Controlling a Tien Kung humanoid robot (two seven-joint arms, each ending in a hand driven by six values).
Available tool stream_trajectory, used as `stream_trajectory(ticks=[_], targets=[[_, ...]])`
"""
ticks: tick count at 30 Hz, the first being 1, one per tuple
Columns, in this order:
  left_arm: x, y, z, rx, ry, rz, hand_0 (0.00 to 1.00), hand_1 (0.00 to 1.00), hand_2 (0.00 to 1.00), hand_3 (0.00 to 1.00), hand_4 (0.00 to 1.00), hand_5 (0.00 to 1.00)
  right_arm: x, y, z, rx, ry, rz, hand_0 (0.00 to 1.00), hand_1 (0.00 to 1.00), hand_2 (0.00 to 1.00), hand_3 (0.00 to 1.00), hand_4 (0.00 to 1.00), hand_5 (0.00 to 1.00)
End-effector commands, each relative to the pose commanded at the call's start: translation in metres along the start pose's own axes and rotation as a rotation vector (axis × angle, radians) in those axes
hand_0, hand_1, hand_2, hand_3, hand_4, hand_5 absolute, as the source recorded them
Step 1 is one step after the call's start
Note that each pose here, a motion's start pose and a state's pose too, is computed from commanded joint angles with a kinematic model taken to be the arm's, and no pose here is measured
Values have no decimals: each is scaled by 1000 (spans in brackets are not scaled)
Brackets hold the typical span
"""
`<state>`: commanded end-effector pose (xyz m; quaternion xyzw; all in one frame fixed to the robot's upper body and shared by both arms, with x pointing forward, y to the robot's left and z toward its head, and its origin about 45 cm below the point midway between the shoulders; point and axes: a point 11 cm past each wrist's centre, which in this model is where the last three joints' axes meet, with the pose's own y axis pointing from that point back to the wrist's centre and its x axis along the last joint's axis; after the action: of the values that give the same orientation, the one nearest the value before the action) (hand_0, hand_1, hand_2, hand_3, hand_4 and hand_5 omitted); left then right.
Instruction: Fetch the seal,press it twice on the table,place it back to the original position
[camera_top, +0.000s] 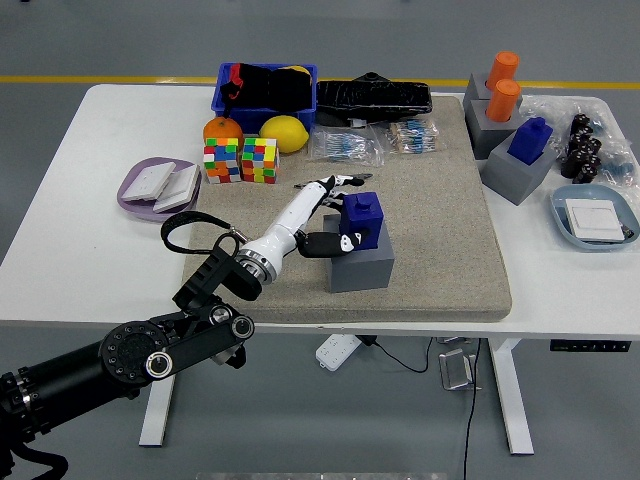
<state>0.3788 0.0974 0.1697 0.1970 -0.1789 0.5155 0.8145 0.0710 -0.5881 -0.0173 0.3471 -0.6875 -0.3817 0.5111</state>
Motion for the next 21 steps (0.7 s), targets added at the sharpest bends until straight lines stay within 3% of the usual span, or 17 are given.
stream_trajectory(ticks=[1,2,7,8,13,14,19,20,21], targets=[[-1,0,0,0,2,-4,811,542,457,818,584,2,0,0,0,0,1,0,885,746,732,739,842,522],[-1,0,0,0,3,-6,815,616,509,819,593,2,0,0,0,-1,1,1,884,746,732,739,842,522],[-3,1,-1,3,3,-18,815,616,509,819,593,2,0,0,0,1,0,0,884,746,732,739,842,522],[-3,1,-1,4,3,-19,821,698,550,821,619,2,0,0,0,1,0,0,885,747,732,739,842,522],[-3,1,-2,2,4,-19,821,698,550,821,619,2,0,0,0,1,-1,0,885,747,732,739,842,522],[-3,1,-2,2,5,-19,833,756,661,824,659,2,0,0,0,0,-1,0,885,746,732,740,842,521],[-3,1,-3,3,6,-21,833,756,661,824,659,2,0,0,0,1,-1,-1,885,746,732,740,842,521],[-4,1,-3,3,6,-22,848,813,747,822,750,2,0,0,0,1,0,-1,885,746,732,740,843,522],[-4,1,-3,4,6,-24,848,813,747,822,750,2,0,0,0,1,0,-1,885,746,732,740,843,522]])
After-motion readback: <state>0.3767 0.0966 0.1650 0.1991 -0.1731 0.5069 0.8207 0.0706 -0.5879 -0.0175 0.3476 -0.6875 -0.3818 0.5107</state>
